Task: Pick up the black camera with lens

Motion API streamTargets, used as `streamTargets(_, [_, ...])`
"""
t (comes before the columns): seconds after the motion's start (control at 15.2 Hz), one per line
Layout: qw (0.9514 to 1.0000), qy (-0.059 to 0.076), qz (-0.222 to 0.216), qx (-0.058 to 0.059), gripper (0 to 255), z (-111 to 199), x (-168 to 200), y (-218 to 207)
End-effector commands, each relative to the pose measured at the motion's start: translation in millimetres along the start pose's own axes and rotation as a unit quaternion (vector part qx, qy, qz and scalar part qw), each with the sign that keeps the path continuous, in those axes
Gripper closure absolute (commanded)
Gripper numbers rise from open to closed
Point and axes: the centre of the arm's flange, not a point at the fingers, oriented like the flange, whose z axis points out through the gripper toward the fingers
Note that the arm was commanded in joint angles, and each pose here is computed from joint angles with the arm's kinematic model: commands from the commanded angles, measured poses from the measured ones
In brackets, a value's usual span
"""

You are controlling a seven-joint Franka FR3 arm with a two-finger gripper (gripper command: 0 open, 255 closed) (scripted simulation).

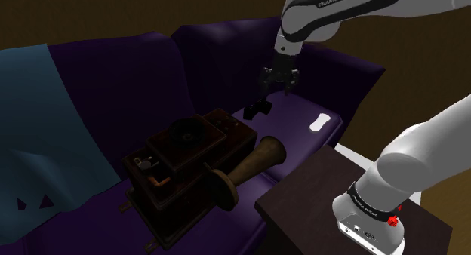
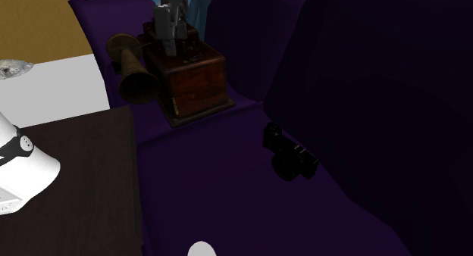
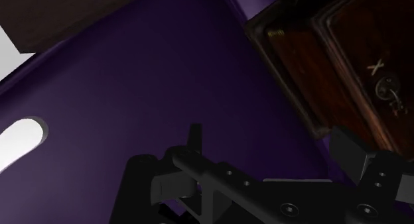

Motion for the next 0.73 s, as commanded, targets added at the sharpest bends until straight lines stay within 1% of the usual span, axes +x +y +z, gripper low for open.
streamTargets(0.0, [0.9994, 0.004, 0.033, 0.001, 0, 16, 22, -6])
streamTargets(0.13, [0.9978, 0.008, 0.065, 0.001, 0, 31, 42, -10])
streamTargets(0.33, [0.9936, 0.014, 0.113, 0.001, 0, 52, 74, -13])
streamTargets(0.46, [0.9894, 0.018, 0.144, 0.002, 0, 67, 95, -13])
streamTargets(0.66, [0.9813, 0.023, 0.191, 0.002, 0, 88, 126, -11])
